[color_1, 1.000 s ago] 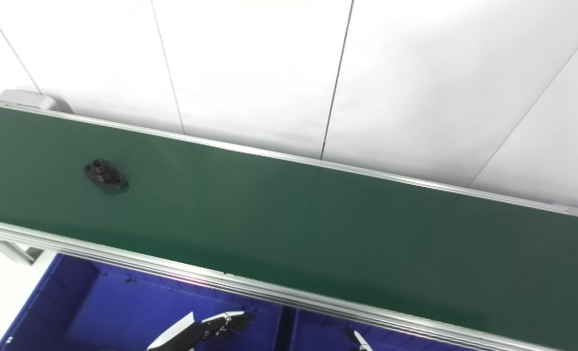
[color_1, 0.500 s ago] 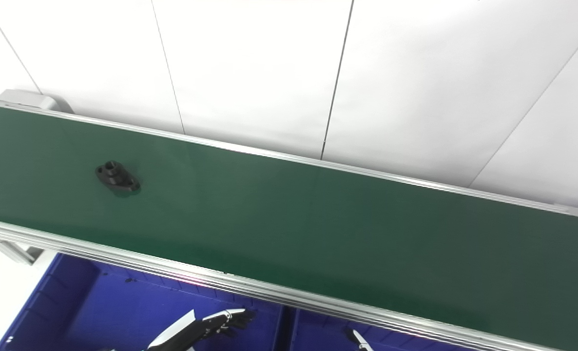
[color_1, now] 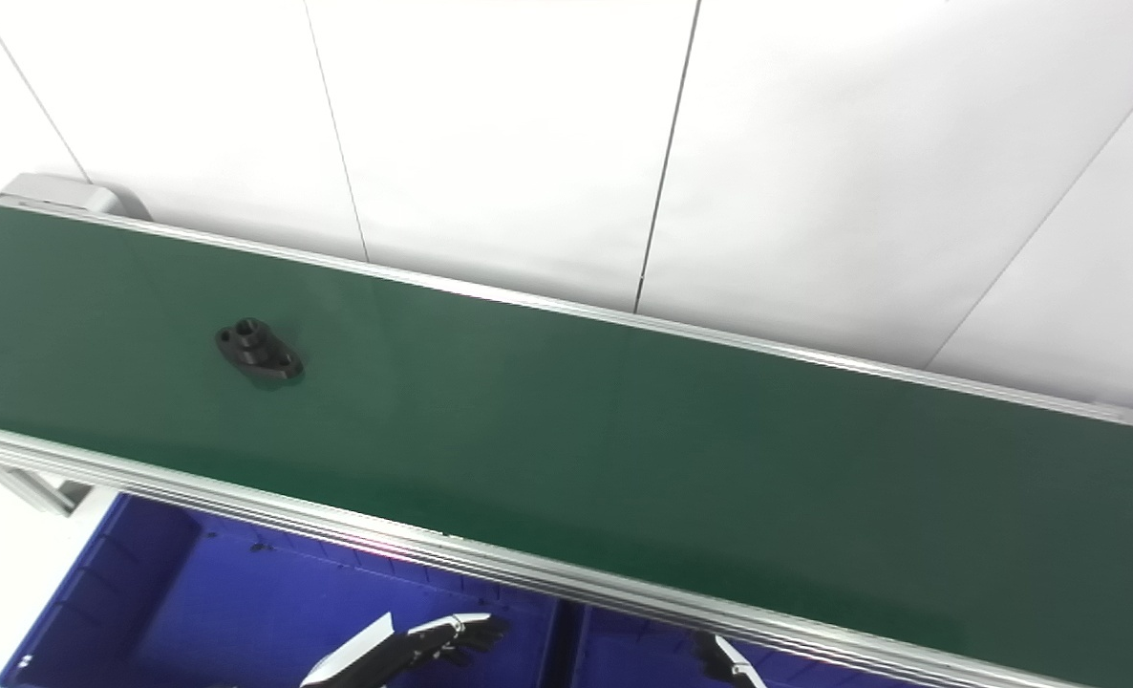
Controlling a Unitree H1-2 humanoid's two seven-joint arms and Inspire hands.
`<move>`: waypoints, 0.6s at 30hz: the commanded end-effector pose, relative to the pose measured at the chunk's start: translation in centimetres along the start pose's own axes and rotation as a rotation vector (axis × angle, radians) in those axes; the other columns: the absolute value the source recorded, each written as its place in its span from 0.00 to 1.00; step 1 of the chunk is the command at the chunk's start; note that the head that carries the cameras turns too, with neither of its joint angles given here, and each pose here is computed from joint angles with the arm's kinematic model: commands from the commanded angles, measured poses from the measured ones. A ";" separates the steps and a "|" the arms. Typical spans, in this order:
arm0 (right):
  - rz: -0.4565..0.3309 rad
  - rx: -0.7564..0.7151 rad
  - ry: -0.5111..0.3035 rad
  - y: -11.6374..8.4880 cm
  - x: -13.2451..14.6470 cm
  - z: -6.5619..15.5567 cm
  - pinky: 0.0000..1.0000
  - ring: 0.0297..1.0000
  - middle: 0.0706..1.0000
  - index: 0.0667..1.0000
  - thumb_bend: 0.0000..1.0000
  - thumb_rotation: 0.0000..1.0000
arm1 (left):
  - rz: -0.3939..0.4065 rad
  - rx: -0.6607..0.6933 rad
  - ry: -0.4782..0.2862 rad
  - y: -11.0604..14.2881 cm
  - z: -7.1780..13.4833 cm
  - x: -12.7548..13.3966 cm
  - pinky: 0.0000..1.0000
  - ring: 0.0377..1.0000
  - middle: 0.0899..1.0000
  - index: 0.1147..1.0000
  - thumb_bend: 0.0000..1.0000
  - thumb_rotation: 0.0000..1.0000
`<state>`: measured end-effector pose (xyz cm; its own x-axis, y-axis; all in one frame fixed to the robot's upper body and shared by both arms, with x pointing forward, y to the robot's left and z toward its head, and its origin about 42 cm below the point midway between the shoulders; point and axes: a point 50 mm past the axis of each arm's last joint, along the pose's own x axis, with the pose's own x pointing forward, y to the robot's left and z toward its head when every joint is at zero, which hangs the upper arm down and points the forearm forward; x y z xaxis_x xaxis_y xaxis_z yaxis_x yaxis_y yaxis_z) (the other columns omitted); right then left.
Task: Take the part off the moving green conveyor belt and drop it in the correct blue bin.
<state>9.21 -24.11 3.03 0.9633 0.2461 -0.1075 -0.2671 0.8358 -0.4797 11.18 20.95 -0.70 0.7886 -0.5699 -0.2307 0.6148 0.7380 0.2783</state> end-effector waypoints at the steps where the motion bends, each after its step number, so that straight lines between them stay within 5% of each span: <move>1: -0.060 0.024 -0.087 -0.5 0.0 1.1 0.66 0.76 0.77 0.82 0.81 0.23 | 0.019 0.020 -0.062 0.7 0.8 0.3 0.79 0.84 0.87 0.84 0.93 0.33; 18: -0.201 0.140 -0.319 -2.8 1.0 7.2 0.80 0.77 0.75 0.81 0.79 0.26 | 0.022 0.021 -0.069 0.8 0.9 0.9 0.80 0.84 0.86 0.84 0.94 0.32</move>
<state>10.45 -22.46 8.71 0.9694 0.1833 0.1634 -0.1137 0.9248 -0.3631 11.70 20.76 -0.61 0.7908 -0.5709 -0.2206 0.6121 0.7387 0.2823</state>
